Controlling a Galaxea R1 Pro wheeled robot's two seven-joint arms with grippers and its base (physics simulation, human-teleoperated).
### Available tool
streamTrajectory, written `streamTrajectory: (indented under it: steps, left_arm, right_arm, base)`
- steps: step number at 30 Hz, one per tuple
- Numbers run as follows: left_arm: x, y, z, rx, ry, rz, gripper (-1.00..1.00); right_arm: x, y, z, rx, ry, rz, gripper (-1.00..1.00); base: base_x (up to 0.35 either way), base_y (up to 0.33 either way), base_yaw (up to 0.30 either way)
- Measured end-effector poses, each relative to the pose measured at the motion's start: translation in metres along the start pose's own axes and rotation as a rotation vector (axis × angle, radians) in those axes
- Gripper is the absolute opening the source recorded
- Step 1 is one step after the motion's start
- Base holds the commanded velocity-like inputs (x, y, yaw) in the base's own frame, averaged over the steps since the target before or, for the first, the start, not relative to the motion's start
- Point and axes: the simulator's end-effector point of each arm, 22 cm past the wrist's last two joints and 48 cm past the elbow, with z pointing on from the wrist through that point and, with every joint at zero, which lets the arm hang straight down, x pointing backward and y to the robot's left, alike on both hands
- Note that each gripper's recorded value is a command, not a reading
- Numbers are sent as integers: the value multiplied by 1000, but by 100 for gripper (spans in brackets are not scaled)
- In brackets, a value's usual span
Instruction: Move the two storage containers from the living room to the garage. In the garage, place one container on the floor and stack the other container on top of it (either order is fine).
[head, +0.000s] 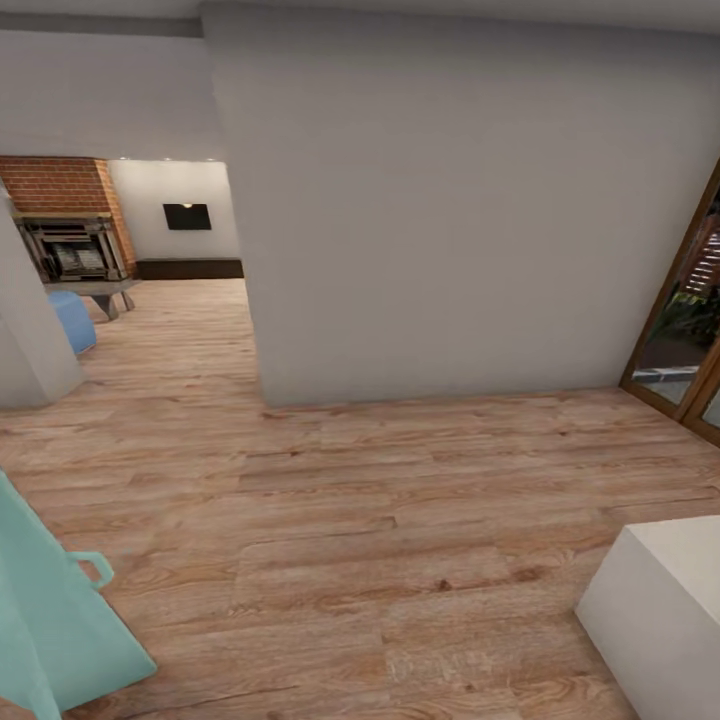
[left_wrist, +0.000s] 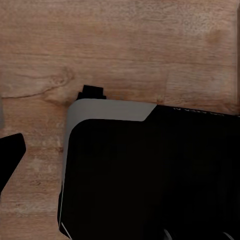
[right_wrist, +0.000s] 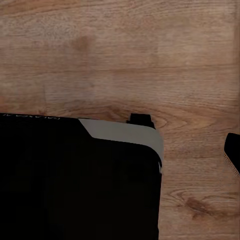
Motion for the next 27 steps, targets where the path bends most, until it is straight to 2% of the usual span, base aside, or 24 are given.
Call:
streamTrajectory:
  steps: [27]
  left_arm:
    - [0, -1, 0, 1, 1, 1, 100]
  right_arm:
    - [0, 0, 0, -1, 1, -3, 100]
  base:
    - [322, 0, 0]
